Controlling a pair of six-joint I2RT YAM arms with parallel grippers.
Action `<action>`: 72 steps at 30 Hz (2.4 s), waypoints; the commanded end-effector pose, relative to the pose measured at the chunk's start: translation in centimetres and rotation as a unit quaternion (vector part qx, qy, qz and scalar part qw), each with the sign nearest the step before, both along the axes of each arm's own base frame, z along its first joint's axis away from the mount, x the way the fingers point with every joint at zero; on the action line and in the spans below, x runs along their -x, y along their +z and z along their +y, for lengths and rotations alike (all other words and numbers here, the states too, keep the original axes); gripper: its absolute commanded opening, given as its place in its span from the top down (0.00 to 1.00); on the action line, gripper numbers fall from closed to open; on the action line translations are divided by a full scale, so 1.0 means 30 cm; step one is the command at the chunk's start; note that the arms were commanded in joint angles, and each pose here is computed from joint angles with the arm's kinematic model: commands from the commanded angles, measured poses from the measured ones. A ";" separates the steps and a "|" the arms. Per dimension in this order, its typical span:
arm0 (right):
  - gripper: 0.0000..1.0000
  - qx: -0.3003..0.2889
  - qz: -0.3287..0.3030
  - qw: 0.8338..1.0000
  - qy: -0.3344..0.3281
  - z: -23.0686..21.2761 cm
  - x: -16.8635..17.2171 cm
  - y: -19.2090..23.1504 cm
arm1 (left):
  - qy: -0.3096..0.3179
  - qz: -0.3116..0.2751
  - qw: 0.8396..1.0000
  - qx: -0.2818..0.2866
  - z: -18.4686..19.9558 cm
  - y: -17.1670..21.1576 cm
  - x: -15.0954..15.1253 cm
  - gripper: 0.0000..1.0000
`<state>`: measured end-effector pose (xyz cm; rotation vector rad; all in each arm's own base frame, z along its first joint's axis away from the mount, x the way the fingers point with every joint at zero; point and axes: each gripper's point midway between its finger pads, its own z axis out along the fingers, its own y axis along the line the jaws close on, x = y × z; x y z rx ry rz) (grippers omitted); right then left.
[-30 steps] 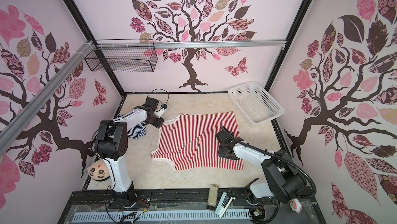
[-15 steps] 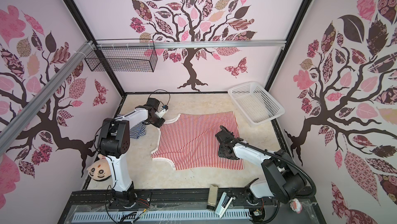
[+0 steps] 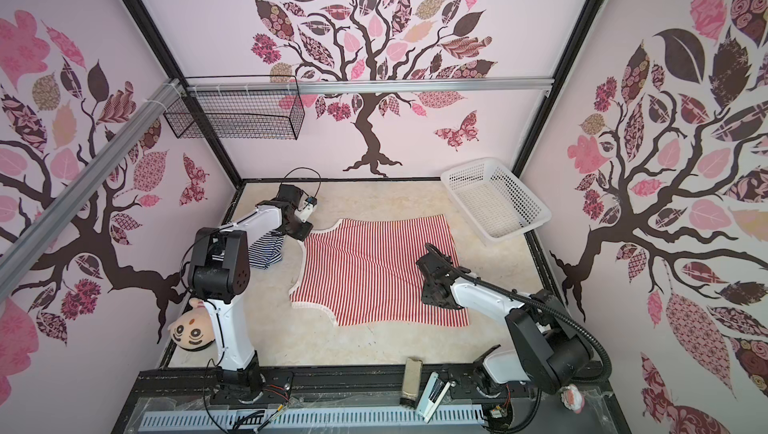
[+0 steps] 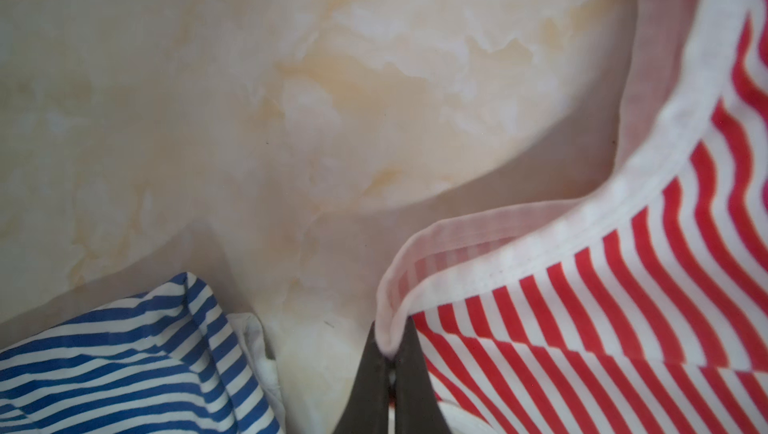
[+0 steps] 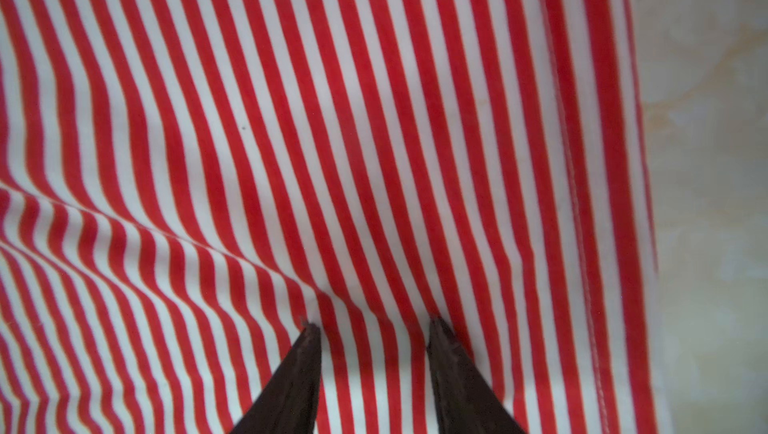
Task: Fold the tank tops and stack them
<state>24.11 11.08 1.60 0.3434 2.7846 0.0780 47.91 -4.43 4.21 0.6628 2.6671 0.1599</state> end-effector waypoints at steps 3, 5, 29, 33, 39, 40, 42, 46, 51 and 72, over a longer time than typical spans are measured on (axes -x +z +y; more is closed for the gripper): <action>0.54 -0.015 0.041 0.999 0.022 0.026 0.072 -0.033 | 0.009 0.001 1.000 -0.004 0.019 0.021 -0.010 0.64; 0.54 -0.037 0.020 0.999 0.035 0.064 0.058 0.017 | 0.007 -0.012 1.000 0.009 0.003 0.066 0.012 0.57; 0.56 0.028 -0.031 0.999 -0.003 0.097 -0.620 0.117 | -0.180 0.095 0.978 -0.049 -0.238 -0.120 0.587 0.56; 0.56 0.040 -0.023 0.999 -0.003 0.109 -0.697 0.078 | -0.184 0.097 0.976 -0.067 -0.209 -0.137 0.610 0.57; 0.56 0.053 0.015 0.998 -0.024 0.038 -0.742 -0.021 | -0.184 0.089 0.974 -0.095 -0.164 -0.132 0.627 0.57; 0.55 0.057 0.018 0.998 -0.024 0.026 -0.744 -0.031 | -0.185 0.089 0.974 -0.099 -0.158 -0.131 0.632 0.57; 0.55 0.062 0.022 0.997 -0.027 0.004 -0.751 -0.047 | -0.186 0.086 0.973 -0.106 -0.144 -0.126 0.634 0.57; 0.55 0.069 0.033 0.996 -0.033 -0.031 -0.765 -0.081 | -0.182 0.090 0.974 -0.103 -0.128 -0.111 0.641 0.58; 0.56 0.054 0.041 0.997 -0.032 -0.033 -0.788 -0.074 | -0.175 0.090 0.976 -0.097 -0.119 -0.097 0.642 0.58; 0.48 0.004 -0.040 0.999 -0.028 -0.058 -0.096 0.228 | -0.248 -0.011 0.968 0.033 -0.344 0.184 0.736 0.45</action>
